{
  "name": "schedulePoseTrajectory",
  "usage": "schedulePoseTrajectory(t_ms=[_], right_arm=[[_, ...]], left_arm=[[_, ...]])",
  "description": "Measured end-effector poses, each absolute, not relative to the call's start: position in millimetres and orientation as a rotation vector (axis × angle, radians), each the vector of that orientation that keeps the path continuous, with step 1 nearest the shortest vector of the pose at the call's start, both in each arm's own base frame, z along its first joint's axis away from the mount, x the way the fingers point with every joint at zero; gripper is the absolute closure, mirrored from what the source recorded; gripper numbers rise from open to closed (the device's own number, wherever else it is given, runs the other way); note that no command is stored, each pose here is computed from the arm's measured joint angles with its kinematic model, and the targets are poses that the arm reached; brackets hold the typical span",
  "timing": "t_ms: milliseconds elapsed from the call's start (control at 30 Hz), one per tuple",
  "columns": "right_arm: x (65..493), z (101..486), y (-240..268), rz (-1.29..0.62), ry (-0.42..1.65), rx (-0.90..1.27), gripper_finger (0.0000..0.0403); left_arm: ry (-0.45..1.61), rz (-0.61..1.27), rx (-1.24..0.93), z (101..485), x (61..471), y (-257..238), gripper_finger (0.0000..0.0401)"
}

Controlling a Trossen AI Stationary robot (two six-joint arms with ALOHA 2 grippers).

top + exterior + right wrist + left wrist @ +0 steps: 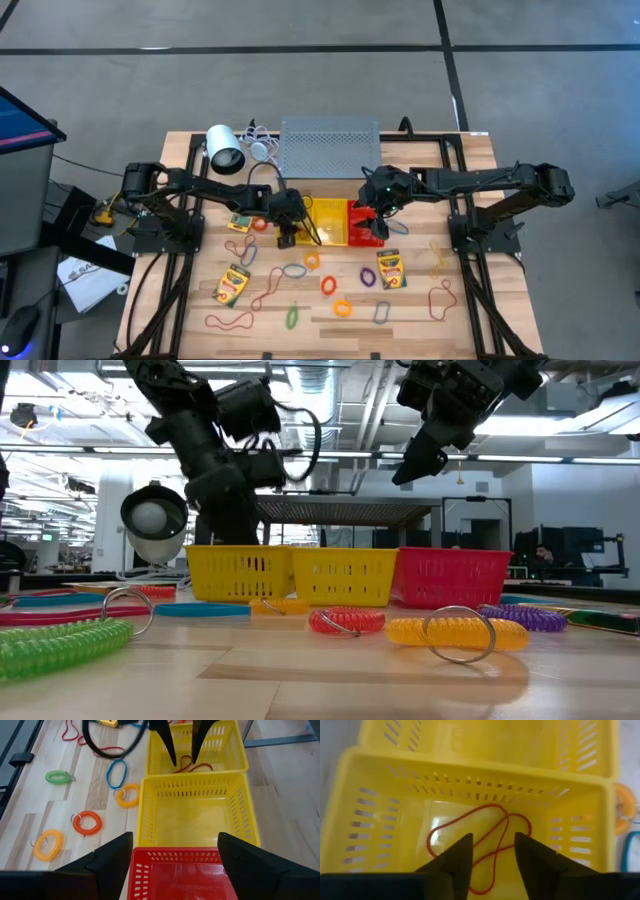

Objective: Pick & Place Office Desk Supplies
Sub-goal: Put the blue rubber band into the left yellow basket

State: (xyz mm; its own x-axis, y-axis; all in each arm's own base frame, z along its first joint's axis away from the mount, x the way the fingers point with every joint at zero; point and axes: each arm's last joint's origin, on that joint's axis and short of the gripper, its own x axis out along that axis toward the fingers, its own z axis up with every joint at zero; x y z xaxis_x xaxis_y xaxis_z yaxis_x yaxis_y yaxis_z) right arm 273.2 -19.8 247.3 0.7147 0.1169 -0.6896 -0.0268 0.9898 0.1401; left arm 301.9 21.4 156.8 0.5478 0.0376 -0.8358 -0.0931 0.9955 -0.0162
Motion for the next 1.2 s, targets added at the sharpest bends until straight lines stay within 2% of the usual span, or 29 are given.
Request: schedulePoseTrajectory(t_ms=[200, 600, 833, 967, 1200], right_arm=[[273.5, 247.6, -19.9, 0.077, 0.767, 0.129, 0.0117], [273.8, 247.9, -19.9, 0.076, 0.765, 0.131, 0.0117], [277.6, 251.7, -18.3, 0.071, 0.714, 0.193, 0.0117], [284.2, 259.8, -5.5, 0.159, 0.609, 0.105, 0.0117], [276.1, 289.6, 15.4, 0.257, 0.41, -0.05, 0.0117]], left_arm=[[0.843, 0.076, -0.057, 196.0, 295.5, 19.7, 0.0222], [0.563, 0.061, -0.049, 266.1, 256.9, 13.5, 0.0226], [0.542, 0.041, -0.105, 260.7, 229.8, 4.4, 0.0224], [0.536, 0.016, -0.104, 249.2, 219.6, -1.7, 0.0228], [0.364, -0.055, -0.085, 257.6, 204.0, -13.7, 0.0235]])
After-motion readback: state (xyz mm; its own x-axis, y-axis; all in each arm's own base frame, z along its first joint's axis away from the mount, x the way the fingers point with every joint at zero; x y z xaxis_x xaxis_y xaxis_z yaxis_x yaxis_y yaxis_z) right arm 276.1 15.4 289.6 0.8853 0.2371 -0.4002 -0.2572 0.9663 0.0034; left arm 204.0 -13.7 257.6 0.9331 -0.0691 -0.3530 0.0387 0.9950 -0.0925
